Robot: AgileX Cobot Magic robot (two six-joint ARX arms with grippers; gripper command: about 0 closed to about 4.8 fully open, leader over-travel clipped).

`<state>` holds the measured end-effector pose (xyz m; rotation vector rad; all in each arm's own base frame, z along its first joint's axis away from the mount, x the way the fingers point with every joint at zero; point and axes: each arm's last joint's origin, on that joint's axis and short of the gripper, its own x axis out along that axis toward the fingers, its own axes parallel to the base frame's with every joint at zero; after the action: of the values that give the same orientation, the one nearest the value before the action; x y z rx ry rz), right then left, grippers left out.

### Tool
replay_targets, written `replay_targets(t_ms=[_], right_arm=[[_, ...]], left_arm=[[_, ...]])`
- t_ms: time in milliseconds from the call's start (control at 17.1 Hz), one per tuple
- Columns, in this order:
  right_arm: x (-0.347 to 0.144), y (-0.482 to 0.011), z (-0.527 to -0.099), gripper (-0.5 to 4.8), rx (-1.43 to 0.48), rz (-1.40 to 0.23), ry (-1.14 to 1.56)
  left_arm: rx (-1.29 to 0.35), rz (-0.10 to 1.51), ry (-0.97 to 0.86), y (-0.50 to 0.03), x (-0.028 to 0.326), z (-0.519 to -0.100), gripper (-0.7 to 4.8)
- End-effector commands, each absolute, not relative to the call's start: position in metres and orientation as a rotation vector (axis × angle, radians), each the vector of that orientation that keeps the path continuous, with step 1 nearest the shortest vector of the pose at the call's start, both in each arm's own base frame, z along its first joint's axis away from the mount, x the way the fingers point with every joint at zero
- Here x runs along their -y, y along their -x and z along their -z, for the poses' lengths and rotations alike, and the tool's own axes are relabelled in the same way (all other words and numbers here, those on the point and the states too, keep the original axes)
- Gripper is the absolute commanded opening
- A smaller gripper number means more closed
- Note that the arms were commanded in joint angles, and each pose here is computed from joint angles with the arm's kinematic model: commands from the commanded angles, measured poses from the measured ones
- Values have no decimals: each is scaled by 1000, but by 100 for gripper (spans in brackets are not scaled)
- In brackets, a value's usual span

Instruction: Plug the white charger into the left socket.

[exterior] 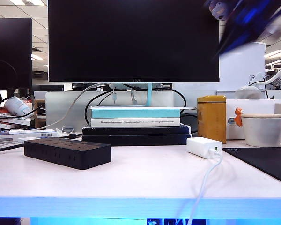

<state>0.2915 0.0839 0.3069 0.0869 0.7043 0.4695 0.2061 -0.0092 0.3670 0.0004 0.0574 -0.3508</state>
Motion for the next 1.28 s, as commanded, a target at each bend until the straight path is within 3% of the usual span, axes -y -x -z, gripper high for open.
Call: replay_targets(t_ms=[58, 117, 175, 876, 934, 1051, 1109, 1285], right_arm=[[-107, -311, -268, 145, -818, -497, -9], [-110, -318, -254, 377, -861, -481, 0], [-114, -323, -241, 441, -900, -460, 20], [-119, -345, -187, 440, -1001, -402, 120], [-120, -347, -179, 390, -1023, -401, 121], [-120, -348, -176, 228, -1034, -401, 122], [-120, -348, -176, 182, -1030, -401, 121], [-124, -355, -193, 170, -991, -454, 75]], left_arm=[[-37, 350, -12, -206, 9, -370, -4], [-37, 351, -12, -206, 9, -370, -4], [-37, 351, -12, -206, 9, -370, -4], [-37, 351, -12, -206, 9, -370, -4], [-37, 352, -12, -206, 9, -370, -4], [-37, 352, -12, -206, 9, -370, -4], [-37, 356, -13, -206, 10, -370, -4], [-19, 410, -92, -205, 11, -370, -4]])
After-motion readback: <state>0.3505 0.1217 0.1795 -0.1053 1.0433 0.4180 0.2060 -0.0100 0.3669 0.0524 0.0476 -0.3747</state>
